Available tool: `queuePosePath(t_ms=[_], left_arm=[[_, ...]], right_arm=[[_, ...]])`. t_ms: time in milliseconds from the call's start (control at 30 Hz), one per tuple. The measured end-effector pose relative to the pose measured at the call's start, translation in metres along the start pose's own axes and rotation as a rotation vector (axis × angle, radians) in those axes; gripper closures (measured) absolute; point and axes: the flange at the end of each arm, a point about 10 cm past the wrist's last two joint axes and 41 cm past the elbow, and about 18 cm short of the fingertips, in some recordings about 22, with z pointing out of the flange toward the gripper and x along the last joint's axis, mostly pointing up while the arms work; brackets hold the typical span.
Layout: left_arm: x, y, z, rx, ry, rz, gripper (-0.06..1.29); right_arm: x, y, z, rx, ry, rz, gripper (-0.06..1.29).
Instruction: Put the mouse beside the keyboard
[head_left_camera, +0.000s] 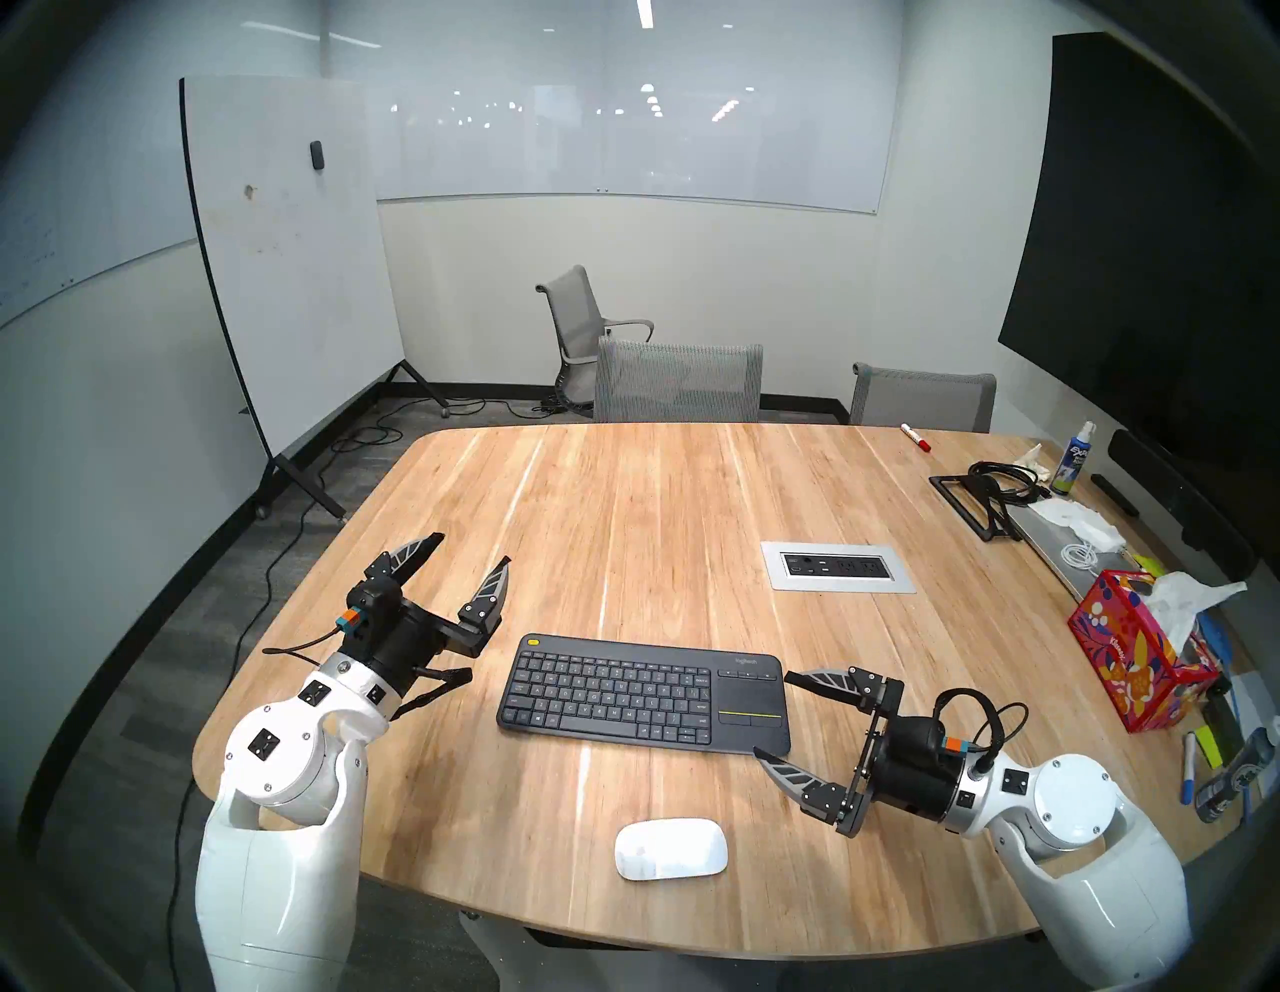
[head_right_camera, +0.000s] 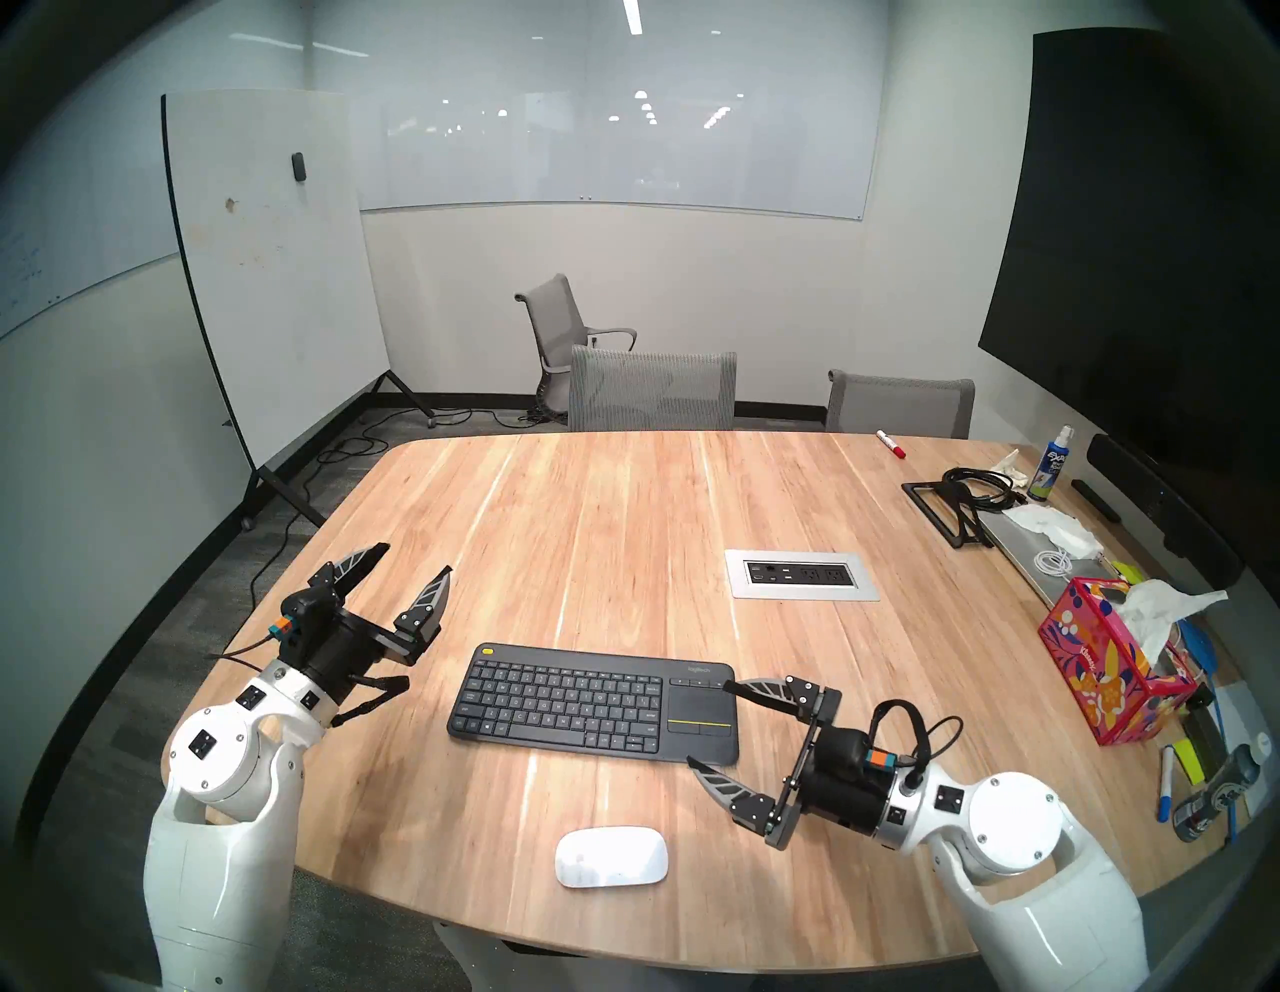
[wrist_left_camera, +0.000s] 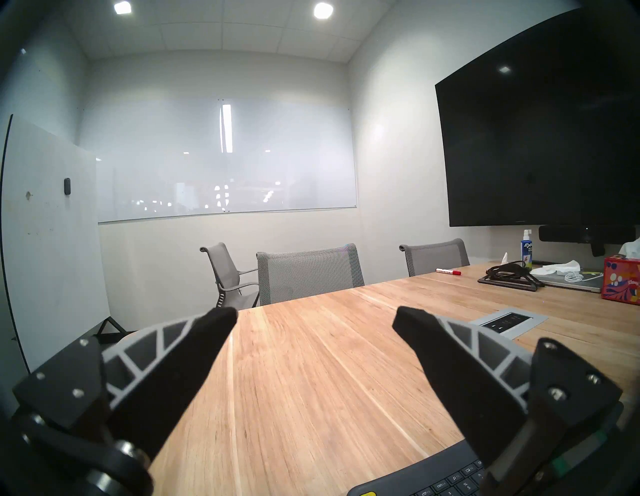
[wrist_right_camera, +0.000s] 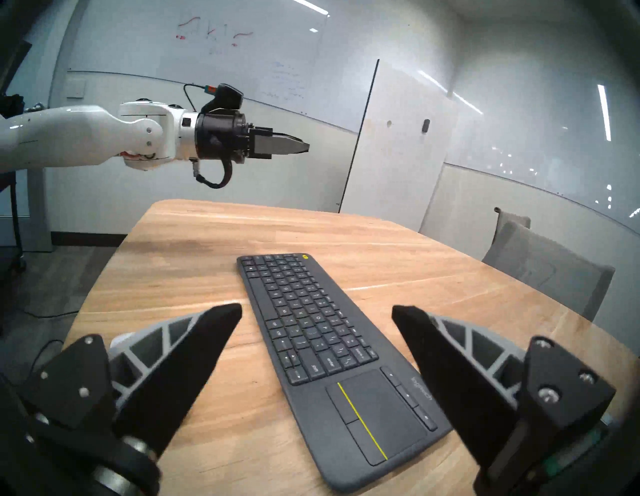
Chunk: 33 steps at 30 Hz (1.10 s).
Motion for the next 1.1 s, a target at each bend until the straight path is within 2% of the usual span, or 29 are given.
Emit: queuePosePath(t_ms=[400, 833, 1100], left_arm=[[0.000, 0.000, 0.000, -0.001, 0.000, 0.000, -0.01], [0.000, 0.000, 0.000, -0.001, 0.000, 0.001, -0.01], [0.000, 0.000, 0.000, -0.001, 0.000, 0.001, -0.01]], right_arm=[[0.003, -0.014, 0.006, 0.066, -0.014, 0.010, 0.04], [0.001, -0.050, 0.010, 0.124, -0.024, 0.012, 0.04], [-0.004, -0.063, 0.010, 0.157, -0.028, -0.002, 0.04]])
